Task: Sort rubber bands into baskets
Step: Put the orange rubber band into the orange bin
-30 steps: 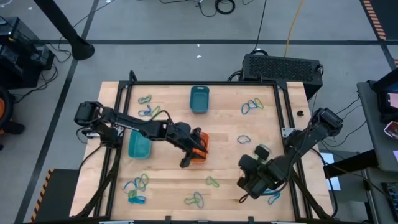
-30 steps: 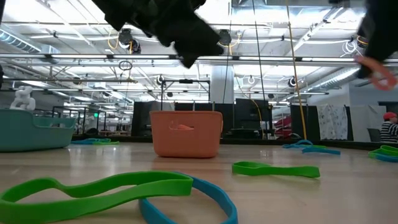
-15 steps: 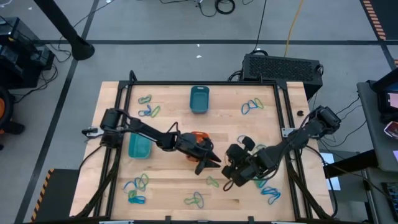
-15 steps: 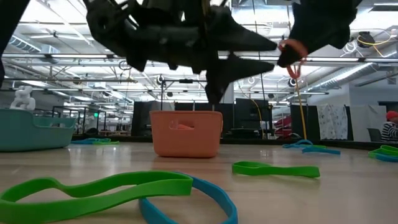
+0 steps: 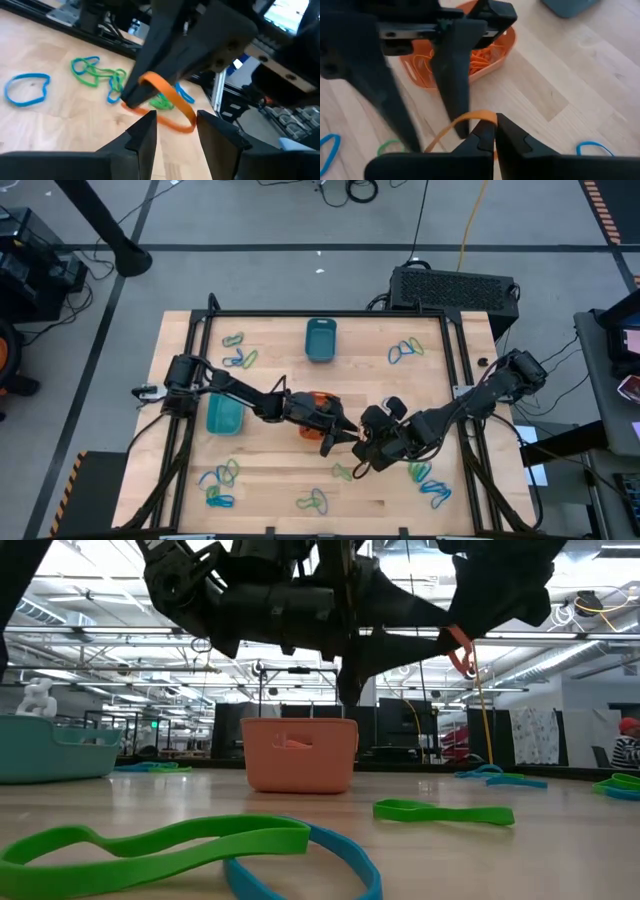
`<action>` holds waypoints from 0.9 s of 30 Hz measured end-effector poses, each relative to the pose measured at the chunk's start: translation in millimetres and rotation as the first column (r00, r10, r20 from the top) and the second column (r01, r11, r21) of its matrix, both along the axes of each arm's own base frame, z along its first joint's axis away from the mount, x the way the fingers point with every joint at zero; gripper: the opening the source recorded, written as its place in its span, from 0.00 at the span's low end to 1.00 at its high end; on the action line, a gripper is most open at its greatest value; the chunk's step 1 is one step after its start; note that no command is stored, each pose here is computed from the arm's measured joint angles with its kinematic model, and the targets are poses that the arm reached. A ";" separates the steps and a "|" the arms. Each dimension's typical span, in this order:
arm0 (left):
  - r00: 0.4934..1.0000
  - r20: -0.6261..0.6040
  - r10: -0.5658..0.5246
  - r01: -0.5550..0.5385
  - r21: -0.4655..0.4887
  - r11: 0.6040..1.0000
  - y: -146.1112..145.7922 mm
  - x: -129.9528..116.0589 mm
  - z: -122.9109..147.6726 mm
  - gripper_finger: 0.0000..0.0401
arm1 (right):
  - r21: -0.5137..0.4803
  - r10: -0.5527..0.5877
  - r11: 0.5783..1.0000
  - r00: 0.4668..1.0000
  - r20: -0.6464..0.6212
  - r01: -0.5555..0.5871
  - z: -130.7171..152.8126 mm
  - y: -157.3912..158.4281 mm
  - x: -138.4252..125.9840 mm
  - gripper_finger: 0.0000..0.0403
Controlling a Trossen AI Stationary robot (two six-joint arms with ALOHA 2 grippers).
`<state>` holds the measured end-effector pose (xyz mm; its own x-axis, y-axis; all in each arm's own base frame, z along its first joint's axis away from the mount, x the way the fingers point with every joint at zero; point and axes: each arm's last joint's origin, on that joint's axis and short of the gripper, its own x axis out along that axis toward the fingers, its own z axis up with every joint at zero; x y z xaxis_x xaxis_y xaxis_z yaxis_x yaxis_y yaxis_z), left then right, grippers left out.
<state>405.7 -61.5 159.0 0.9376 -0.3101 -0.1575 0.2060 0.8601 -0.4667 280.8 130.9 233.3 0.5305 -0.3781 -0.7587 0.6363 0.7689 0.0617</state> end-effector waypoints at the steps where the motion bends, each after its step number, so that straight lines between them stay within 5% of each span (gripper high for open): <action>1: 1.000 0.003 0.002 -0.002 0.003 1.000 0.2 0.1 0.3 0.36 | 0.000 0.000 1.000 1.000 0.000 0.000 0.0 0.0 0.0 0.00; 12: 1.000 0.015 -0.002 0.001 0.032 0.999 -0.2 0.0 0.8 0.35 | 0.015 0.024 1.000 1.000 0.002 -0.024 0.4 1.2 1.5 0.00; 17: 1.000 0.009 -0.004 0.004 0.036 0.999 -0.4 -0.2 0.1 0.19 | -0.012 0.072 0.997 0.997 -0.011 -0.072 0.8 1.9 2.4 0.01; 20: 1.000 -0.007 -0.012 0.013 0.079 0.997 -0.6 -0.7 -2.6 0.04 | -0.024 0.094 0.995 0.995 -0.015 -0.095 1.1 2.2 3.0 0.06; 27: 0.997 -0.078 -0.006 0.015 0.121 0.993 1.0 -4.6 -1.1 0.01 | -0.096 0.144 0.984 0.989 -0.046 -0.147 1.4 1.2 2.8 0.24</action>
<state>401.1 -60.5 157.8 0.9179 -0.2941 -0.2665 0.1827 0.9092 -0.3740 283.6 132.1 234.7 0.5566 -0.3734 -0.7421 0.5176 0.8546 -0.0418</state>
